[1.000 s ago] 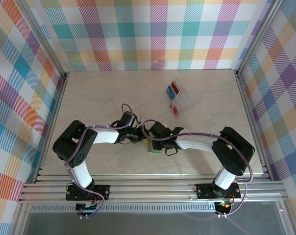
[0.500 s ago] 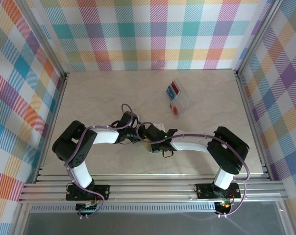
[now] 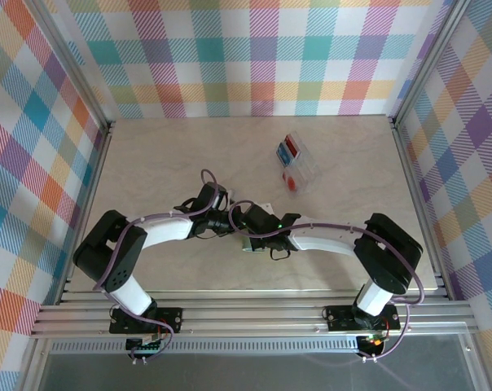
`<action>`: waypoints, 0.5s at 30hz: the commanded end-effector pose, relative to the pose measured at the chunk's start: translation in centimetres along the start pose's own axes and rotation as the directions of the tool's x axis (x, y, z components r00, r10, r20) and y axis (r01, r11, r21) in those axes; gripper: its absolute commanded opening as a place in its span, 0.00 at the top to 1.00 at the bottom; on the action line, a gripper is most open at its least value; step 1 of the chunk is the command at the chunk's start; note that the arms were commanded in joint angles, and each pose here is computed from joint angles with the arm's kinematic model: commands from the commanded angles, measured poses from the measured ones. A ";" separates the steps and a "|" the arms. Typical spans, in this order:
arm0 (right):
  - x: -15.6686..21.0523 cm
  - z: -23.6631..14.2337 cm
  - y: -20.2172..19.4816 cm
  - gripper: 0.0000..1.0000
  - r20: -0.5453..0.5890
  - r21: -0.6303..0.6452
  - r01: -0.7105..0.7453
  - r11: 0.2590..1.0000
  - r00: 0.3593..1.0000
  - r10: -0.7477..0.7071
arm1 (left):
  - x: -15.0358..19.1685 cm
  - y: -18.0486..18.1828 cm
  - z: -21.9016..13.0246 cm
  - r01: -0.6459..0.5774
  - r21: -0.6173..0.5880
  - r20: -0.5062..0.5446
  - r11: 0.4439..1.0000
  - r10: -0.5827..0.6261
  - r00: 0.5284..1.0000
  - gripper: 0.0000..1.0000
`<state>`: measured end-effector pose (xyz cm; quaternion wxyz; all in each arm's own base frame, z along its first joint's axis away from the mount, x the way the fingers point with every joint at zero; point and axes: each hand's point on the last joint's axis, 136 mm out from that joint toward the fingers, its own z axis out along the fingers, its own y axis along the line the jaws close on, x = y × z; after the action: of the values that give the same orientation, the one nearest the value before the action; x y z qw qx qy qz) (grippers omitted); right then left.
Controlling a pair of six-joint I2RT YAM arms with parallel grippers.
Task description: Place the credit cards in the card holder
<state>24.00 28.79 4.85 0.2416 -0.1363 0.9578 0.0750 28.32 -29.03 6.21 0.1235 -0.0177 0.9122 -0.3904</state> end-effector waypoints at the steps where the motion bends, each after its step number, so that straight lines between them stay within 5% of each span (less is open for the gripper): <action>1: -0.7 -0.6 0.3 1.00 0.006 -0.020 0.003 1.000 1.000 -0.002 | 0.7 -0.4 1.3 -0.023 0.003 -0.054 1.000 0.023 0.998 1.00; 15: -2.1 -0.2 -1.7 1.00 0.016 -0.083 -0.090 0.992 0.996 0.091 | 3.2 7.8 1.8 0.107 -0.320 -0.060 0.941 -0.132 0.989 1.00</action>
<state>24.87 28.32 4.47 0.2139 -0.1243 0.9629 0.1081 28.38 -29.23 2.87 0.0951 -0.0372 0.9302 -0.3527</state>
